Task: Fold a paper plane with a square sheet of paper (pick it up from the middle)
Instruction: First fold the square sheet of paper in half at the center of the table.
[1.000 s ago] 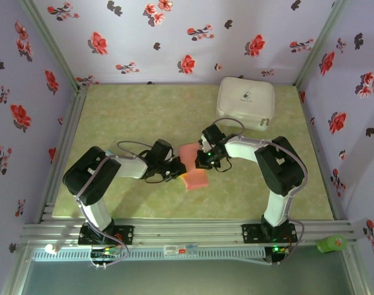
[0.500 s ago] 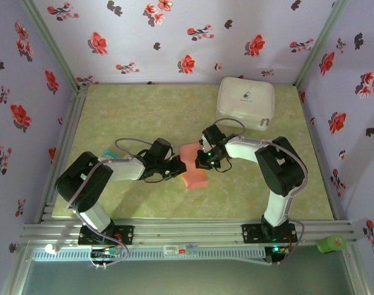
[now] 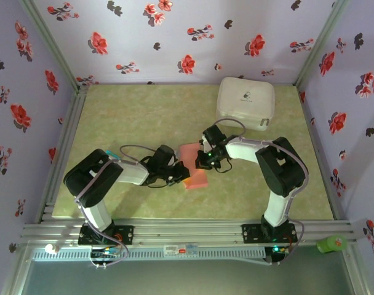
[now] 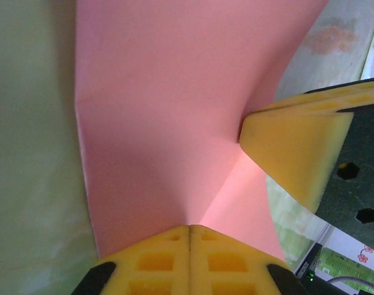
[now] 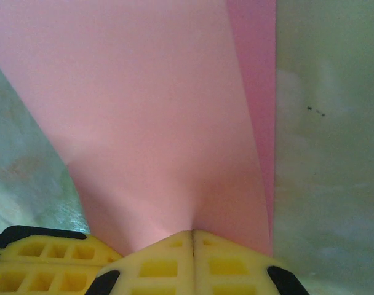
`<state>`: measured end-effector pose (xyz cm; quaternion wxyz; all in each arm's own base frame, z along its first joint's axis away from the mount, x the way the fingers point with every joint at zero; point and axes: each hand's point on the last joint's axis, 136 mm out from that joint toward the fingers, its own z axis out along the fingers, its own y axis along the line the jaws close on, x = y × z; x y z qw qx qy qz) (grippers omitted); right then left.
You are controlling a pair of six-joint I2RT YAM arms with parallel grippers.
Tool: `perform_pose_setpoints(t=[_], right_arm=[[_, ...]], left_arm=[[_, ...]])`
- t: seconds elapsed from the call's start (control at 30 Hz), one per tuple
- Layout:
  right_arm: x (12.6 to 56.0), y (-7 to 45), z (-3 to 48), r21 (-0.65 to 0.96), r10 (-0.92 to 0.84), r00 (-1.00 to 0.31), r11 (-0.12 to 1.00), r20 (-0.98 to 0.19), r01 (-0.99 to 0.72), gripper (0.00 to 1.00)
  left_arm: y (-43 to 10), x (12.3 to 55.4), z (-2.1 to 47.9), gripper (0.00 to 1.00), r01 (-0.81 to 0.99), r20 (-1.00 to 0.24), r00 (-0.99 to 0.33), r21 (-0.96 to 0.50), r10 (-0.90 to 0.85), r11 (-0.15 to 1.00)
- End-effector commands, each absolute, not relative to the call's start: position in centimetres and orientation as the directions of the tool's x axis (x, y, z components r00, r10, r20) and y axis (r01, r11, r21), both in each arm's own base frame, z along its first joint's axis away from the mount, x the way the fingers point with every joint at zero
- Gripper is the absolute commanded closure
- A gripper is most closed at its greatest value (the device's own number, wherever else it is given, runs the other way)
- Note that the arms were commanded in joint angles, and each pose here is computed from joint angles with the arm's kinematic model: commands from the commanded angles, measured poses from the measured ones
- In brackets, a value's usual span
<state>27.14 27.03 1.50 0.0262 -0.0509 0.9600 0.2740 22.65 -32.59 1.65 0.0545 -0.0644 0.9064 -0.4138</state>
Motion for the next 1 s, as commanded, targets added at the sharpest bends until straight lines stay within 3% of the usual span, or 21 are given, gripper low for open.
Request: perform_pose_setpoints(t=[0.0, 0.47, 0.97], right_arm=[[25.0, 23.0, -2.2, 0.360, -0.037, -0.999, 0.932, 0.018, -0.028, 1.00], [25.1, 22.9, -2.1, 0.359, -0.034, -0.999, 0.933, 0.011, -0.028, 1.00], [25.0, 22.8, -2.3, 0.355, -0.034, -0.999, 0.934, 0.015, -0.026, 1.00]], left_arm=[[-30.2, 20.2, -1.3, 1.00, -0.130, 0.019, -0.987, -0.679, -0.160, 0.723], [-33.1, 22.1, 5.4, 0.95, -0.006, -0.085, -0.989, -0.793, -0.121, 0.609], [-31.5, 18.2, 0.0, 0.96, -0.063, 0.028, -0.998, -0.724, -0.063, 0.687]])
